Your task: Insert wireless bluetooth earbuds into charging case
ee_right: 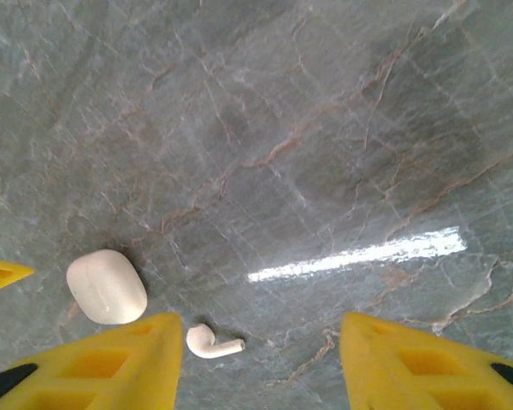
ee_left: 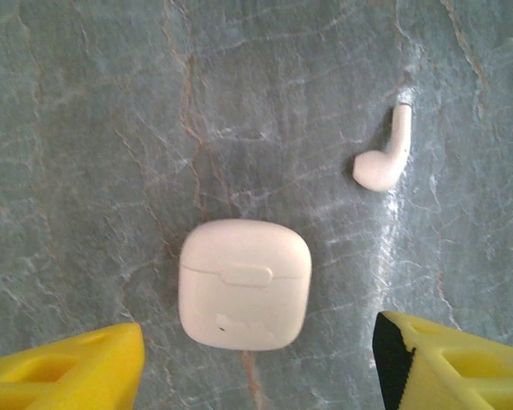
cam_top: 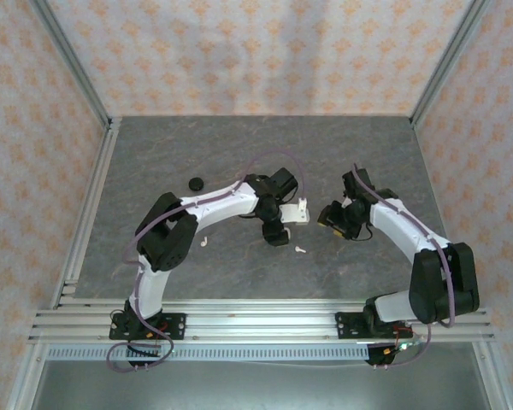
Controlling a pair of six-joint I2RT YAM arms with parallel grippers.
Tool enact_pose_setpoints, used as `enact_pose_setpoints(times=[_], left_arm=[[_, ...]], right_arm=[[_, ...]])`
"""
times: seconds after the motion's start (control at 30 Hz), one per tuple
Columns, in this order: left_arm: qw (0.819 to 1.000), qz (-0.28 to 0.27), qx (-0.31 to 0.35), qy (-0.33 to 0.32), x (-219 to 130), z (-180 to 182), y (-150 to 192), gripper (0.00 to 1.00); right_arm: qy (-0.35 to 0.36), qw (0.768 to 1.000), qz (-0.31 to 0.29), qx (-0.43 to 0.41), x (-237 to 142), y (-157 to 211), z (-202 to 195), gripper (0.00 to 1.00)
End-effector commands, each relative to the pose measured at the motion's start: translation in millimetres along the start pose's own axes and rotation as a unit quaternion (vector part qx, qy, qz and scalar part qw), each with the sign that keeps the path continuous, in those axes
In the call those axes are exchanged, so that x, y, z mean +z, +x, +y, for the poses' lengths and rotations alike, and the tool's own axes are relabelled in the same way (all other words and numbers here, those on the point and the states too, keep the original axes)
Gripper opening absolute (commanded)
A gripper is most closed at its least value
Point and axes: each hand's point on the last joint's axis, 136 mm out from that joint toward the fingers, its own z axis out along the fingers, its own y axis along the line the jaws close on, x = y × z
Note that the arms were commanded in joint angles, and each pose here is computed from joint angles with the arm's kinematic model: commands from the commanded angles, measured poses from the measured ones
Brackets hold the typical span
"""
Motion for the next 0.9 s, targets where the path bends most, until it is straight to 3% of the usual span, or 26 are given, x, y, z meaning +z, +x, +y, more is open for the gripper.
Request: enact_pose_setpoints(times=[0.0, 0.67, 0.87], left_arm=[[0.999, 0.024, 0.023, -0.004, -1, 1, 2, 0.72], [0.997, 0.072, 0.029, 0.019, 33, -3, 13, 0.73], [0.997, 0.072, 0.02, 0.019, 39, -4, 17, 0.65]], right_arm=[[-0.012, 1.0, -0.013, -0.006, -1, -8, 1, 0.52], [-0.012, 1.0, -0.001, -0.003, 7, -9, -5, 0.52], [-0.014, 1.0, -0.002, -0.002, 6, -7, -6, 0.52]])
